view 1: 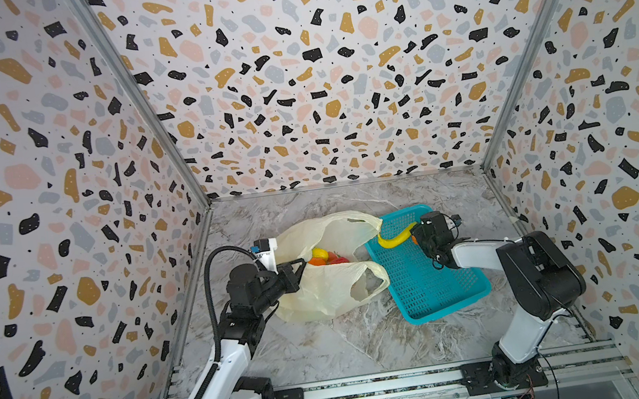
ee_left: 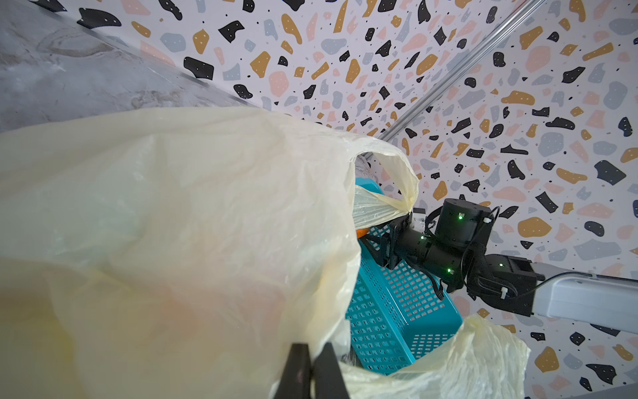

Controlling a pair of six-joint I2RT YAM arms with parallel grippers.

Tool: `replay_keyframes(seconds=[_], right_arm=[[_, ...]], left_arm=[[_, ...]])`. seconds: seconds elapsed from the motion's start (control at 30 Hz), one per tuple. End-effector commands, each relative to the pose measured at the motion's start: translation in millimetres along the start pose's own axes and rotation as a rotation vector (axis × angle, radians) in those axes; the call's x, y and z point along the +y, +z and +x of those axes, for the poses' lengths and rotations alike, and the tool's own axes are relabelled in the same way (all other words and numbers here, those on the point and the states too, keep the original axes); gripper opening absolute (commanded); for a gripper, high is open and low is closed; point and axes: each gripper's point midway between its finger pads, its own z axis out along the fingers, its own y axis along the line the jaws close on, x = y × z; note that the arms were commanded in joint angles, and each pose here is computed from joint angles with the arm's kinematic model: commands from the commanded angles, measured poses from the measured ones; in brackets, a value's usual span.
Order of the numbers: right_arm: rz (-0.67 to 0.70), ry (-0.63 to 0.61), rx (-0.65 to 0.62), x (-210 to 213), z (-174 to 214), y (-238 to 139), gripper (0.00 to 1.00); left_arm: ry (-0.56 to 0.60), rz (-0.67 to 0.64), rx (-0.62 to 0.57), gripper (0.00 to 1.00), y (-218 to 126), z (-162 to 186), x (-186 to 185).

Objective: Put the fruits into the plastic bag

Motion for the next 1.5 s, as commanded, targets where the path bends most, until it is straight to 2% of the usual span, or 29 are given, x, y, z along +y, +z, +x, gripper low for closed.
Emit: replay_keyframes(seconds=[0.0, 0.1, 0.2, 0.27, 0.3, 0.6, 0.63, 0.67, 0.73, 0.77, 0.83, 0.97, 1.23, 1.47], right_arm=[[0.066, 0.025, 0.073, -20.8, 18.3, 10.0, 0.58], [0.051, 0.032, 0.098, -21.6, 23.8, 12.3, 0.38], [0.033, 0.036, 0.116, -21.9, 28.0, 9.5, 0.14], [0.029, 0.036, 0.117, -24.4, 27.8, 5.0, 0.03], [0.023, 0.035, 0.116, -24.0, 27.5, 2.2, 0.00], [-0.034, -0.013, 0.149, -24.8, 30.7, -19.3, 0.00], [-0.048, -0.030, 0.153, -21.0, 30.8, -20.6, 0.10], [-0.060, -0.053, 0.156, -16.6, 30.8, -21.2, 0.30], [-0.047, -0.088, 0.169, -13.5, 31.5, -20.5, 0.56], [-0.035, -0.098, 0.175, -13.2, 32.1, -18.9, 0.63], [-0.030, -0.100, 0.184, -12.0, 33.4, -15.4, 0.71], [-0.020, -0.058, 0.188, -10.5, 35.8, -3.6, 0.75], [0.024, 0.045, 0.211, -15.4, 47.3, 24.3, 0.75], [0.047, 0.055, 0.243, -22.8, 60.5, 33.0, 0.73]], left_arm=[[0.045, 0.012, -0.039, 0.00, -2.4, -7.8, -3.3], [0.046, 0.009, -0.039, 0.00, -2.3, -7.2, -2.3], [0.048, 0.008, -0.039, 0.00, -2.0, -7.1, -1.9], [0.048, 0.009, -0.040, 0.00, -2.1, -7.7, -2.5], [0.049, 0.008, -0.040, 0.00, -1.9, -7.8, -2.3], [0.041, 0.005, -0.034, 0.00, -1.1, -6.4, -0.7], [0.043, 0.007, -0.036, 0.00, -1.4, -7.1, -1.6], [0.042, 0.007, -0.035, 0.00, -1.4, -6.8, -1.5], [0.042, 0.007, -0.037, 0.00, -1.5, -7.5, -1.7], [0.042, 0.007, -0.036, 0.00, -1.4, -7.3, -1.7], [0.042, 0.005, -0.036, 0.00, -1.3, -7.0, -1.2], [0.041, 0.006, -0.034, 0.00, -1.1, -6.6, -1.1], [0.048, 0.002, -0.036, 0.00, -1.8, -6.2, -0.5], [0.053, -0.003, -0.040, 0.00, -2.2, -6.1, 0.5]])
